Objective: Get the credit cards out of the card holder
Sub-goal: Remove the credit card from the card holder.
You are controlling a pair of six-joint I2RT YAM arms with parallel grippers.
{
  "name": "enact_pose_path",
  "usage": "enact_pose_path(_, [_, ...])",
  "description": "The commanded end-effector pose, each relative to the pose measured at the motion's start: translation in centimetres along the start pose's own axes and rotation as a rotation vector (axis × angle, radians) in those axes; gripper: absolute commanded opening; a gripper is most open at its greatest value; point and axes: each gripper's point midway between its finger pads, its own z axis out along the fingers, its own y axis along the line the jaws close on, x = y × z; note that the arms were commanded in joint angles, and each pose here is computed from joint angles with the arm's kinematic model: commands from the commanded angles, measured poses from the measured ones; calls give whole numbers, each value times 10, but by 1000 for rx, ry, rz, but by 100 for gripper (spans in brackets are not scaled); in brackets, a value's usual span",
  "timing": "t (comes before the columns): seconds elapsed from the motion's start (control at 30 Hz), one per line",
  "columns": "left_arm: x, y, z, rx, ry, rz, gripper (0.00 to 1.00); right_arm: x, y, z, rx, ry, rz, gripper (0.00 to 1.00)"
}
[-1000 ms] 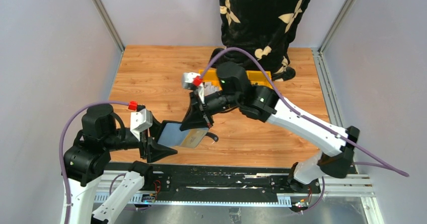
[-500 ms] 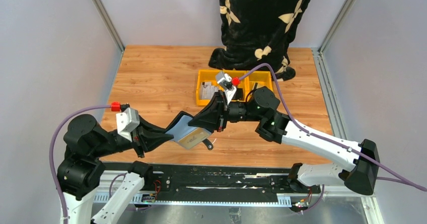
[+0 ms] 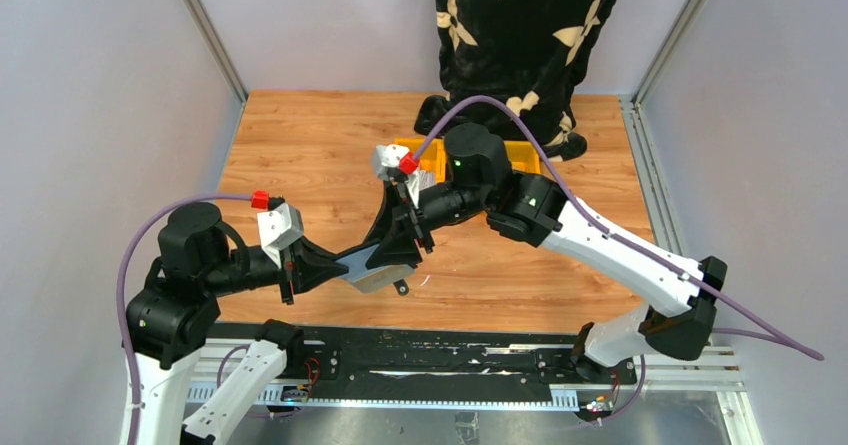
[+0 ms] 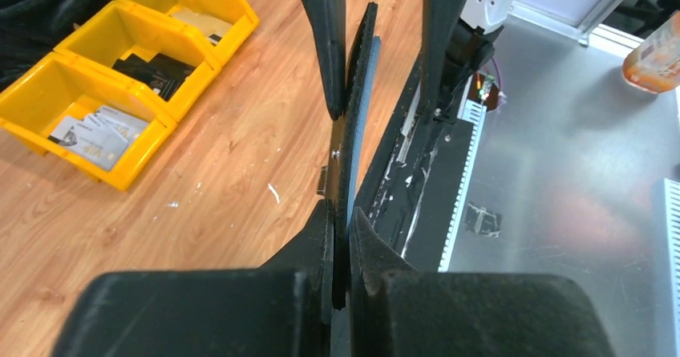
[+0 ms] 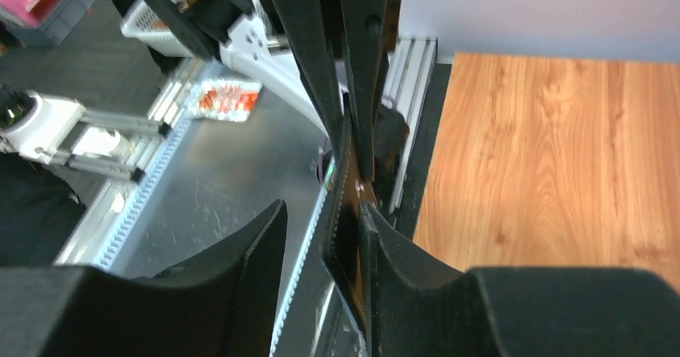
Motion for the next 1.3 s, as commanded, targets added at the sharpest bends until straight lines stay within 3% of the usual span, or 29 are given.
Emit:
enact_pose_path(0.0, [-6,-2,-6,-14,-2,94,0,47,7,-5,-34,249,5,41])
enact_pose_path(0.17, [-4,-3,-6,-2,7,102,0,49,-2,3,-2,331,-48,40])
enact_pose_path(0.3, [-2,-3,-5,6,10,100,3,37,-11,14,46,294,-88,1])
enact_pose_path(0.37, [-1,-4,-5,15,9,101,51,17,-20,16,105,217,-128,0])
enact_pose_path(0.43, [0,-5,-6,13,8,105,88,-8,-20,10,141,92,-143,0])
enact_pose_path(0.47, [0,-5,-6,8,9,101,98,-21,-17,4,138,15,-138,0])
enact_pose_path(0.5, [1,-3,-6,-4,12,89,100,-22,-16,2,137,-51,-88,0])
enact_pose_path(0.53, [0,-2,-5,-10,11,68,100,-48,-10,-7,133,-163,-141,0])
enact_pose_path(0.63, [-5,1,-2,-27,-17,7,100,-67,7,-26,99,-366,-151,0])
enact_pose_path(0.83, [-49,-12,6,69,-254,-150,98,-67,18,-39,63,-578,-73,0])
enact_pose_path(0.93, [-56,-20,10,150,-274,-274,91,-72,20,-51,65,-716,-65,0])
enact_pose_path(1.03, [-52,-21,11,165,-253,-292,80,-71,19,-59,79,-792,-62,0])
enact_pose_path(1.1, [-46,-20,13,166,-229,-307,63,-70,15,-61,101,-807,-62,0])
enact_pose_path(1.17, [-37,-13,15,129,-199,-303,37,-69,13,-63,119,-813,-67,0])
enact_pose_path(1.27, [-18,4,18,26,-131,-285,16,-67,10,-63,145,-798,-80,0])
